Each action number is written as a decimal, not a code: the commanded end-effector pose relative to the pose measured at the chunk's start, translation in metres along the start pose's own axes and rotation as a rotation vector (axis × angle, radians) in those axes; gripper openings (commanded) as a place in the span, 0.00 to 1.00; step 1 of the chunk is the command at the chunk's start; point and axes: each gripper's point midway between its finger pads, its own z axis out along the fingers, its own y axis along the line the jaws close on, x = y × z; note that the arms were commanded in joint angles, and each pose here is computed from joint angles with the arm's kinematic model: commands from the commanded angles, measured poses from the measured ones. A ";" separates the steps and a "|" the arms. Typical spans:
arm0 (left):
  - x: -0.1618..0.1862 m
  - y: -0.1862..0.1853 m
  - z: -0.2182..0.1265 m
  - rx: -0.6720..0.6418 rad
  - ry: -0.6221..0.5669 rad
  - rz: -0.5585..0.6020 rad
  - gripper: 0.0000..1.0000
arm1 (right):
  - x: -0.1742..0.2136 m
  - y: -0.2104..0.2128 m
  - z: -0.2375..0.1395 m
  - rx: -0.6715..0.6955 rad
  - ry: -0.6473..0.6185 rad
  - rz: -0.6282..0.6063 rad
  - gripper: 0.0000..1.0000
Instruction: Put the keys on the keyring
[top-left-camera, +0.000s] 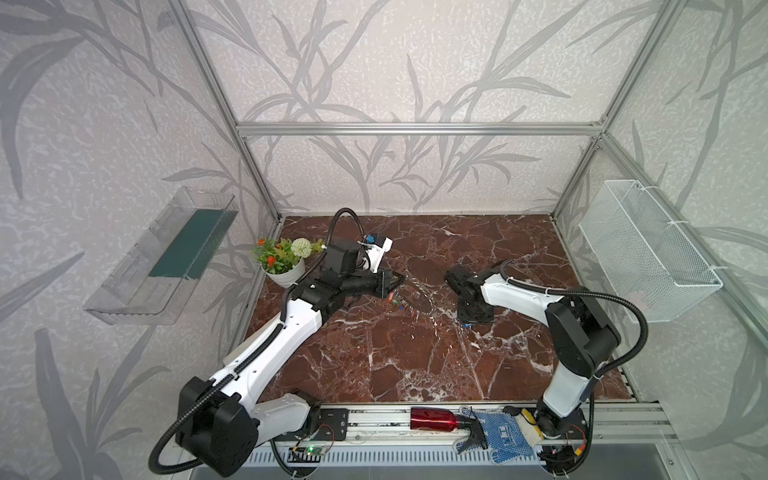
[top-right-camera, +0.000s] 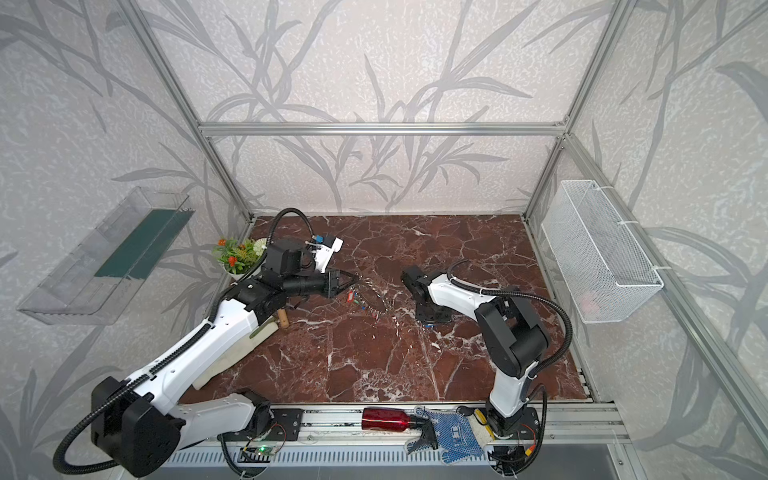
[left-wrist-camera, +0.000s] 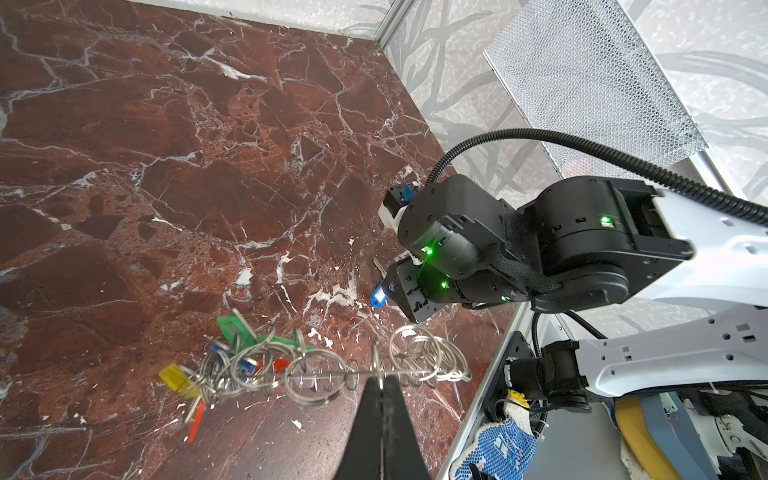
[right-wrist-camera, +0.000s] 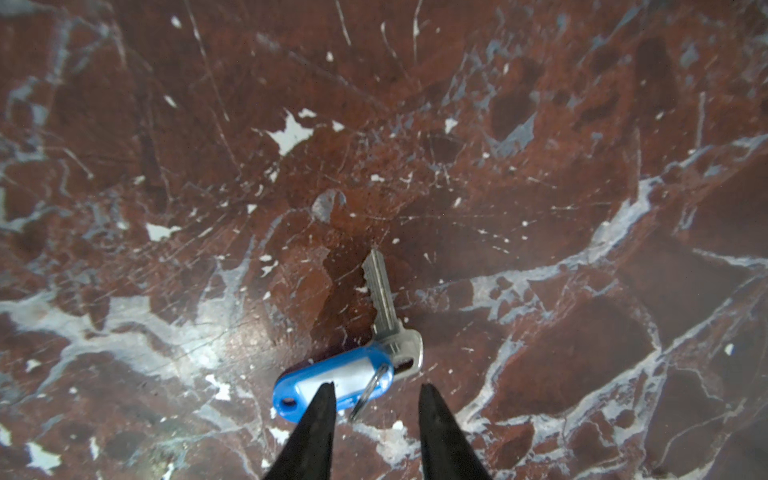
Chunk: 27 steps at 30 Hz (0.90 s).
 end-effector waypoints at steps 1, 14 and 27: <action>-0.013 -0.019 -0.010 0.054 -0.058 0.053 0.00 | 0.002 -0.003 -0.001 0.019 0.022 0.019 0.34; -0.012 -0.020 -0.009 0.059 -0.055 0.054 0.00 | 0.003 -0.009 -0.005 0.031 0.011 0.006 0.12; -0.012 -0.019 -0.007 0.062 -0.052 0.049 0.00 | 0.003 -0.013 -0.009 0.024 -0.008 -0.005 0.00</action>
